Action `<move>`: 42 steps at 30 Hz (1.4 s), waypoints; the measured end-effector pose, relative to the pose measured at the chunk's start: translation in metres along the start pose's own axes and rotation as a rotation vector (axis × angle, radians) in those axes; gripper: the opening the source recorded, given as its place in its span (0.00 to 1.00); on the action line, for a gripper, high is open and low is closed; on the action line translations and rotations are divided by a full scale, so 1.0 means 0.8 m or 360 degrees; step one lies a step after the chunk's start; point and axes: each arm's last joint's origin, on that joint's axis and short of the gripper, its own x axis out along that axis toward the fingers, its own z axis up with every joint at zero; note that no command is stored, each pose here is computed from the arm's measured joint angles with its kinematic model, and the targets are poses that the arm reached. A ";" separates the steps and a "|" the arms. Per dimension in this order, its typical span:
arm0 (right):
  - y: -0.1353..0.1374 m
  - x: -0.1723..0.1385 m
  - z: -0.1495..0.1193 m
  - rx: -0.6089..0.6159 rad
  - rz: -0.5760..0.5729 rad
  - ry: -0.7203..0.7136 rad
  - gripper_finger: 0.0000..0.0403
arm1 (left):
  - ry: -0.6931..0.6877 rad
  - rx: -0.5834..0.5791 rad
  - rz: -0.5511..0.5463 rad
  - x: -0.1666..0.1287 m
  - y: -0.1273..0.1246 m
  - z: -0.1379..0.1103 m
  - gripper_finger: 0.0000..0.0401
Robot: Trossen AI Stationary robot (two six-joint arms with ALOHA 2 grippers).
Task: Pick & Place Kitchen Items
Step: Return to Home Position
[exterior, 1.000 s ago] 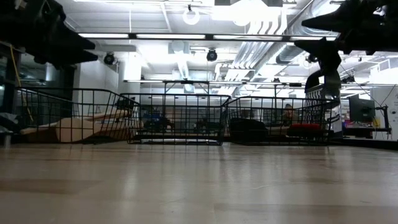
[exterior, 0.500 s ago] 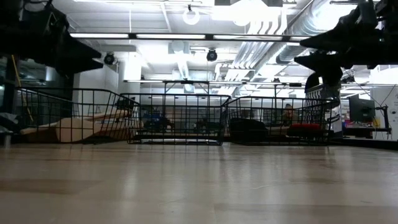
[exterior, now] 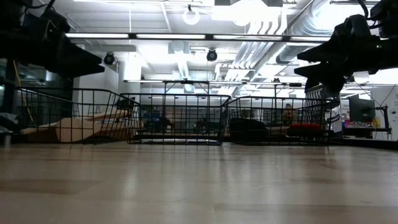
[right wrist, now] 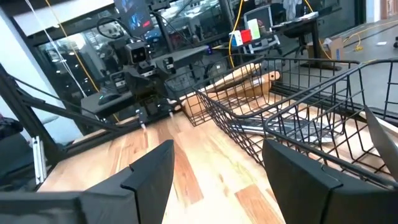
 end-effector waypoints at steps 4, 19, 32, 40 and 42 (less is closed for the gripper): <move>0.000 0.000 0.000 0.0000 0.0000 0.0000 0.59 | 0.0012 0.0049 -0.0105 0.000 -0.002 -0.001 0.59; 0.000 0.000 0.000 0.0000 -0.0001 0.0002 0.59 | 0.0029 0.0070 -0.0293 0.000 -0.007 -0.002 0.59; 0.000 0.000 -0.001 -0.0001 -0.0001 0.0004 0.59 | -0.0007 0.0039 -0.0223 0.000 -0.005 0.000 0.59; 0.000 0.000 -0.001 -0.0001 -0.0001 0.0004 0.59 | -0.0013 0.0037 -0.0221 0.000 -0.005 0.000 0.59; 0.000 0.000 -0.001 -0.0001 -0.0001 0.0004 0.59 | -0.0013 0.0037 -0.0220 0.000 -0.005 0.000 0.59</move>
